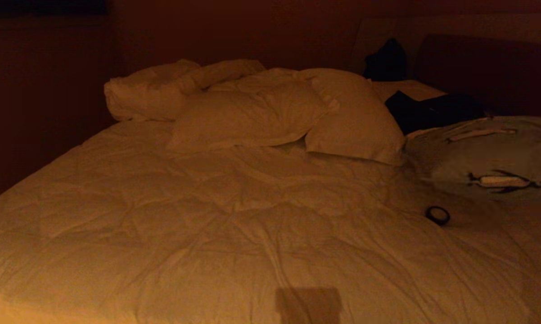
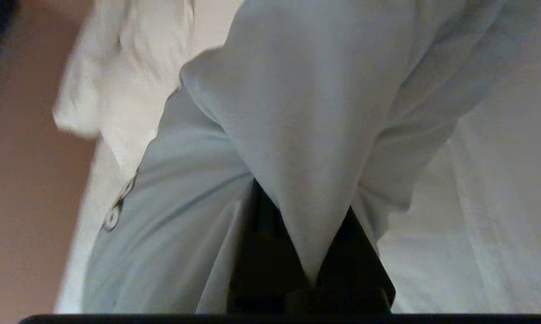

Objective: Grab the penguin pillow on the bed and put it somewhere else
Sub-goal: Place the pillow at the bedside

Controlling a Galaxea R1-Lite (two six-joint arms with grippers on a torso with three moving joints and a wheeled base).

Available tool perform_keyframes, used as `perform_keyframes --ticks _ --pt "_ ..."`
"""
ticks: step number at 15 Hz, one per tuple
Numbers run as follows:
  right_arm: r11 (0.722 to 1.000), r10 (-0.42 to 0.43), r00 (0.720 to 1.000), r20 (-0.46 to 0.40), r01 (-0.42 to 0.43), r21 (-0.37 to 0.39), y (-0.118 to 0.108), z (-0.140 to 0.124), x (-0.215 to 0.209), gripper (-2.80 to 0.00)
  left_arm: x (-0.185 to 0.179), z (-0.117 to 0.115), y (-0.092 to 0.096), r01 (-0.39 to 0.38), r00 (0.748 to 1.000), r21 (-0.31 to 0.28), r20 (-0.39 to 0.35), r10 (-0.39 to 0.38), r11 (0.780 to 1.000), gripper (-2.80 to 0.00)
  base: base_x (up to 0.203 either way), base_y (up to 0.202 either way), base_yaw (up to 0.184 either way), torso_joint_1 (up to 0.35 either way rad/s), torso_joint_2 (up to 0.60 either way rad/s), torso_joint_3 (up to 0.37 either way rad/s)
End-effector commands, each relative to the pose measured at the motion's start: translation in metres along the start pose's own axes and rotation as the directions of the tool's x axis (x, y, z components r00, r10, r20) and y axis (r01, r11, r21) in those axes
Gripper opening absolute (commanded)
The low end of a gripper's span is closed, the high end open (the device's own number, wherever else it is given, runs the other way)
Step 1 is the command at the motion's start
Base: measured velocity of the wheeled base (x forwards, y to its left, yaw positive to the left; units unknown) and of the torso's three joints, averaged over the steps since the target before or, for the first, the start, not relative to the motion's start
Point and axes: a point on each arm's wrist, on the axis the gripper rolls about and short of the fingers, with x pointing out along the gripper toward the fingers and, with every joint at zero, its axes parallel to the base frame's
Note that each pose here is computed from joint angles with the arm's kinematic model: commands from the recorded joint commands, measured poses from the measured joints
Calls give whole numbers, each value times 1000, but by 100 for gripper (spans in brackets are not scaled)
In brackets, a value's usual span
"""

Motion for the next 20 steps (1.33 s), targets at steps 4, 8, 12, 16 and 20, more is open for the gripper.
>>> perform_keyframes --ticks 4,8,12,16,20 --pt "988 3 997 81 -16 154 8 32 -4 -280 0 -1 0 0 1000 0 -3 0 1000 -280 0 0 0 0 0 0" --pt "990 -8 987 159 -14 138 9 58 -20 -280 0 -1 0 -1 1000 0 -3 1 1000 -280 0 0 0 0 0 0" --pt "995 -12 980 200 -8 101 13 64 -29 -280 0 -1 0 -2 1000 0 -3 2 1000 -280 0 0 0 0 0 0" --pt "992 -6 986 167 -16 128 4 59 -16 -280 0 -1 0 0 1000 0 -3 0 1000 -280 0 0 0 0 0 0" --pt "992 3 985 171 -25 121 9 60 -18 -280 0 -1 0 0 1000 0 -3 0 1000 -280 0 0 0 0 0 0"
